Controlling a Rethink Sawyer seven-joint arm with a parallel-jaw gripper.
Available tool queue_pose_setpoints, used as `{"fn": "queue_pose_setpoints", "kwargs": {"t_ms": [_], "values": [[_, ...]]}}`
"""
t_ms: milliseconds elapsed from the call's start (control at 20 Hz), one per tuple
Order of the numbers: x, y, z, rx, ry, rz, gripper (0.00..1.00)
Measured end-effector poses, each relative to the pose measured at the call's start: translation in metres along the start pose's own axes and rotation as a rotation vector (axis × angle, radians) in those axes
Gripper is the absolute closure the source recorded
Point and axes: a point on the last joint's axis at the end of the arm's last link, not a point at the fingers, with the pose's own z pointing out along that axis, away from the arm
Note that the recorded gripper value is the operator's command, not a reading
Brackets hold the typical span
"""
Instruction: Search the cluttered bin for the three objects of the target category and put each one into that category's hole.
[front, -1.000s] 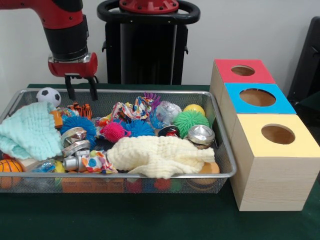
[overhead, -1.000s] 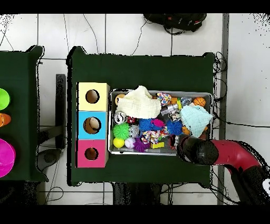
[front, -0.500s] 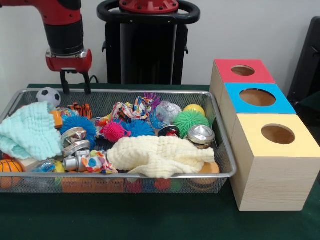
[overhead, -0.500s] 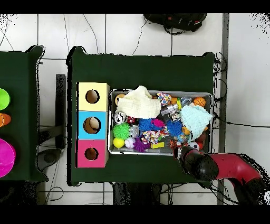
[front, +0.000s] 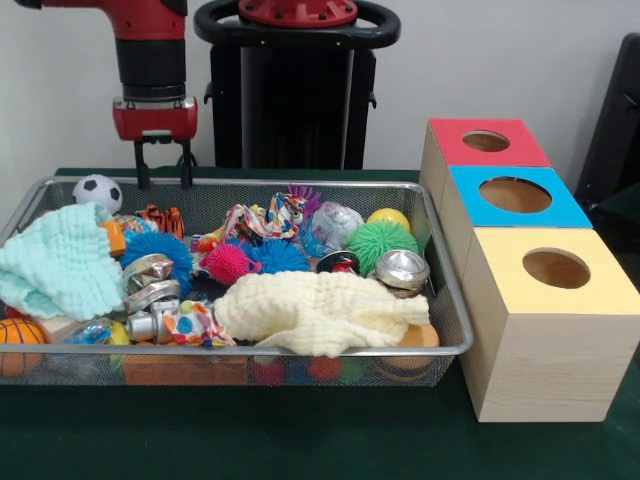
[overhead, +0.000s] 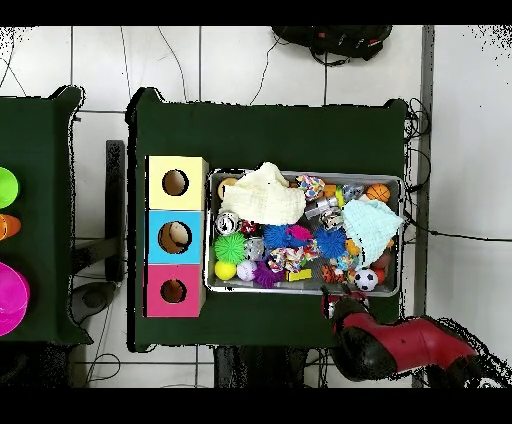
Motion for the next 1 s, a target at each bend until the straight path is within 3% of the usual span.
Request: {"fn": "queue_pose_setpoints", "kwargs": {"t_ms": [450,650,1000], "values": [[0.009,0.004,-0.001,0.02,-0.071,-0.019,0.0],[0.011,0.01,0.002,0.038,-0.108,-0.051,0.0],[0.013,0.017,0.03,0.058,-0.166,-0.029,0.0]]}}
